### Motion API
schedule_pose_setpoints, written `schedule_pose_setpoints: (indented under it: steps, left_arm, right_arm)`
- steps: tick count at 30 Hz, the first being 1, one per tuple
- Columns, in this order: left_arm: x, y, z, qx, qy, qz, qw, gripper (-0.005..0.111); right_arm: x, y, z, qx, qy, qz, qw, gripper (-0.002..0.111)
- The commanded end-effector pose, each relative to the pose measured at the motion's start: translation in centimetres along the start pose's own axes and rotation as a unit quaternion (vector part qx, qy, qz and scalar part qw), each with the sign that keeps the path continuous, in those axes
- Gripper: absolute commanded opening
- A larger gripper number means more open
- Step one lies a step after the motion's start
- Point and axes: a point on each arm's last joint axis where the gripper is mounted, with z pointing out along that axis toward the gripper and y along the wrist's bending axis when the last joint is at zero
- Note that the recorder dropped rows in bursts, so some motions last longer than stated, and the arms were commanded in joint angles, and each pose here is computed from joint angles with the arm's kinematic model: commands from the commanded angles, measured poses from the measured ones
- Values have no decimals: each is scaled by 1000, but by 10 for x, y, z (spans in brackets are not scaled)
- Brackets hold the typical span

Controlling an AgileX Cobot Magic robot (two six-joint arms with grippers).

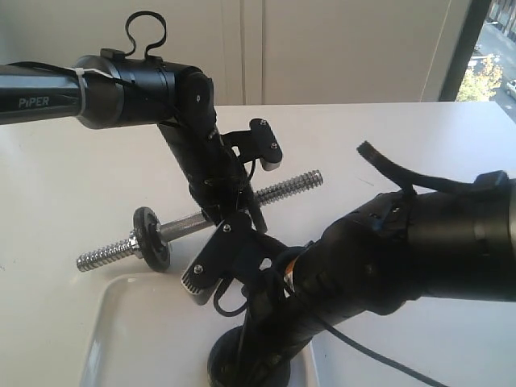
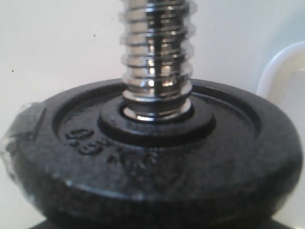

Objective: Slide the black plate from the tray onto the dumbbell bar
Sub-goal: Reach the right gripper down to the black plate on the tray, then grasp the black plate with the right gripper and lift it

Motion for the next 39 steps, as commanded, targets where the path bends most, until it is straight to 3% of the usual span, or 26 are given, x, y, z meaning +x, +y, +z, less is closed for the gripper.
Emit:
schedule_pose_setpoints:
  steps: [1, 25, 36, 38, 39]
  left_arm:
    - [-12, -1, -35, -12, -50, -23, 998, 0]
    - [-11, -1, -35, -11, -49, -23, 999, 0]
    - [-11, -1, -35, -11, -49, -22, 999, 0]
    - [-11, -1, -35, -11, -49, -22, 999, 0]
    - [-11, -1, -35, -11, -49, -22, 999, 0]
  right_arm:
    - [2, 0, 9, -3, 16, 0, 1000, 105]
    - [19, -1, 58, -11, 84, 24, 996, 105]
    - [18, -1, 52, -25, 138, -29, 990, 105]
    - [19, -1, 52, -26, 142, -29, 989, 100]
    - [20, -1, 52, -28, 147, -27, 988, 91]
